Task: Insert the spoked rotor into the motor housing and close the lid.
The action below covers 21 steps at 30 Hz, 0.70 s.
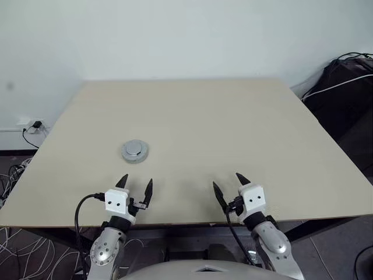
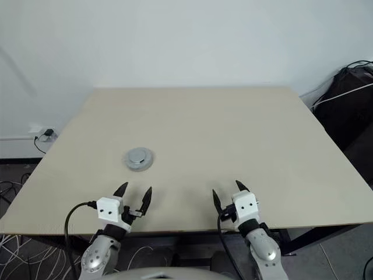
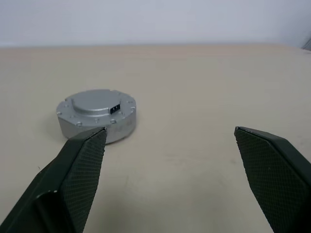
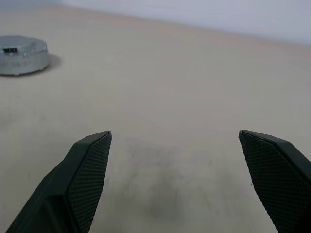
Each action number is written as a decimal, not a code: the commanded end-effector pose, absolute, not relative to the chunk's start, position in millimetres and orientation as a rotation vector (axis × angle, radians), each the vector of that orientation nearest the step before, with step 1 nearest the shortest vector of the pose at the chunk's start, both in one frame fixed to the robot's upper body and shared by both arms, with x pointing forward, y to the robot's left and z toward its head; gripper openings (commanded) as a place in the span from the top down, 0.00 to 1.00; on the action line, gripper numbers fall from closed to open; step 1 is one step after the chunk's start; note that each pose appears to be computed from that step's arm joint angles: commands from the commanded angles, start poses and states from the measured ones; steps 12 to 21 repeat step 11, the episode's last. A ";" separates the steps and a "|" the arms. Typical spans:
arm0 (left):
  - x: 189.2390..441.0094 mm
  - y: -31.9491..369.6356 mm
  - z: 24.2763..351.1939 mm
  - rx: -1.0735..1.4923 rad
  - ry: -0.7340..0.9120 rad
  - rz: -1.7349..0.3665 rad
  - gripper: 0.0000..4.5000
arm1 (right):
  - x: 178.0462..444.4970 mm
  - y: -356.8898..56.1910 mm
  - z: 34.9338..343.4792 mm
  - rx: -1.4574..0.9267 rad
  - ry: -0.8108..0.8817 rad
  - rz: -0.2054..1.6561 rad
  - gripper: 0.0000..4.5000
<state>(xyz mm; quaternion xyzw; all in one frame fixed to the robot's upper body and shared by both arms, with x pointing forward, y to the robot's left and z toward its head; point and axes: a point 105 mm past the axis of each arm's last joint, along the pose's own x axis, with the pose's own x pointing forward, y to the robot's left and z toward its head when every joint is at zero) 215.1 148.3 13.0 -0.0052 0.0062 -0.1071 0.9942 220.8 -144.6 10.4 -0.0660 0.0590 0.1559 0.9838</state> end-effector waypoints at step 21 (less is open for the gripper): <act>221.5 147.0 27.6 0.004 -0.060 -0.269 0.01 | 225.8 -141.8 18.9 -0.119 0.067 0.302 0.00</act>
